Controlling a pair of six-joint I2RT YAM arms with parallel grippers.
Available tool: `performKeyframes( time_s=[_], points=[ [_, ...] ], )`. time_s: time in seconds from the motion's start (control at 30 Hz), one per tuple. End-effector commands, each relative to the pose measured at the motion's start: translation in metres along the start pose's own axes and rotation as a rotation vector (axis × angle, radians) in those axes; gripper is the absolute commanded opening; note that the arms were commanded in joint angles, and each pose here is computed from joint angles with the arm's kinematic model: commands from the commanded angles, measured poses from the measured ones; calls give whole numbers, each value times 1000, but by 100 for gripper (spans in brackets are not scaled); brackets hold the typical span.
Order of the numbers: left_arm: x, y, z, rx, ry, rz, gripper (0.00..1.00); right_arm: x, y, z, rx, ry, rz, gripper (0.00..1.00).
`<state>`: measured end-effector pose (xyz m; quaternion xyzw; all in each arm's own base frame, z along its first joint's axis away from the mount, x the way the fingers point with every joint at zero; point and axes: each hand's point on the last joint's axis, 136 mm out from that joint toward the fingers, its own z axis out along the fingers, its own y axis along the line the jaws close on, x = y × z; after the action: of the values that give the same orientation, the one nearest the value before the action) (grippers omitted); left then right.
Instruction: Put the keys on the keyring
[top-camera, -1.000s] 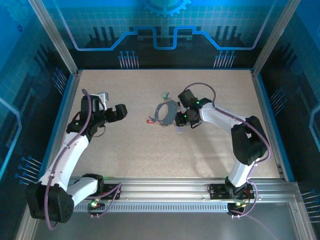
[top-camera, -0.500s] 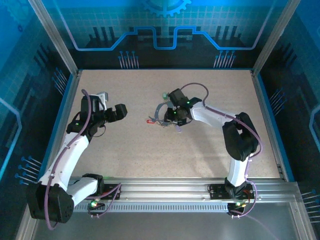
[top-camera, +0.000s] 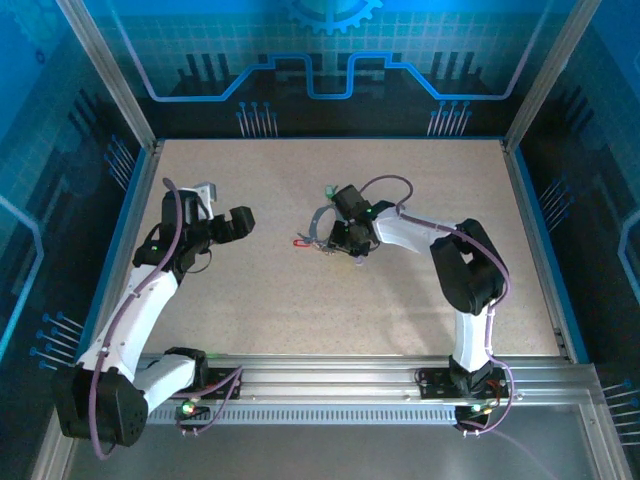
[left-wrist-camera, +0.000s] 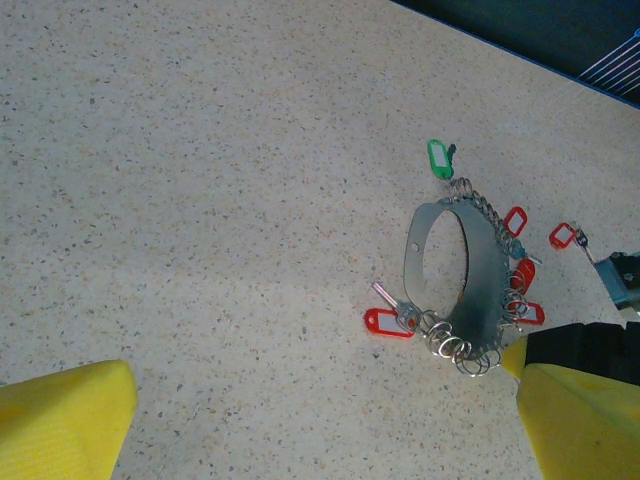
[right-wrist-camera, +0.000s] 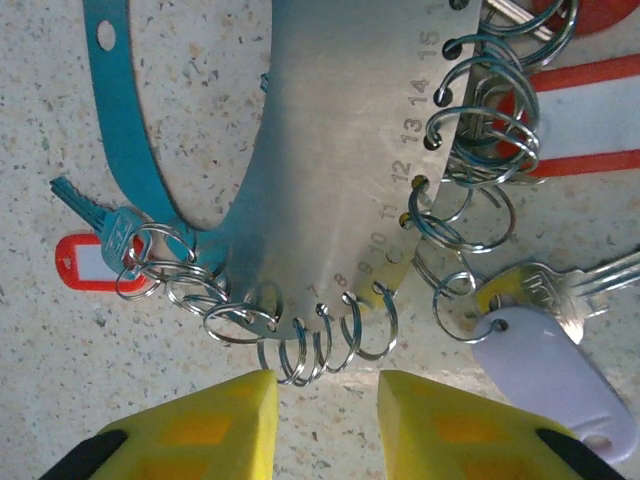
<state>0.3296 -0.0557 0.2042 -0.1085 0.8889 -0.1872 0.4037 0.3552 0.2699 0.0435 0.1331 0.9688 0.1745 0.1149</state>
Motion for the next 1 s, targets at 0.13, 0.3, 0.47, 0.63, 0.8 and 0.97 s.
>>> performKeyframes(
  time_s=[0.13, 0.3, 0.47, 0.63, 0.8, 0.97],
  points=[
    [7, -2, 3, 21, 17, -22, 99, -4, -8, -3, 8, -58, 30, 24],
    [7, -2, 3, 22, 20, -27, 99, 0, -14, -5, -2, -66, 43, 19],
    [7, -2, 2, 20, 16, -25, 99, -2, -15, -1, -30, -72, 48, 22],
    [7, -4, 2, 29, 20, -31, 99, -5, -7, 3, -77, -76, 42, 24],
    [6, -5, 2, 33, 16, -27, 99, -9, -10, 9, -85, -76, 64, 24],
    [6, -5, 1, 37, 14, -28, 99, -10, -15, 14, -88, -76, 80, 22]
  ],
)
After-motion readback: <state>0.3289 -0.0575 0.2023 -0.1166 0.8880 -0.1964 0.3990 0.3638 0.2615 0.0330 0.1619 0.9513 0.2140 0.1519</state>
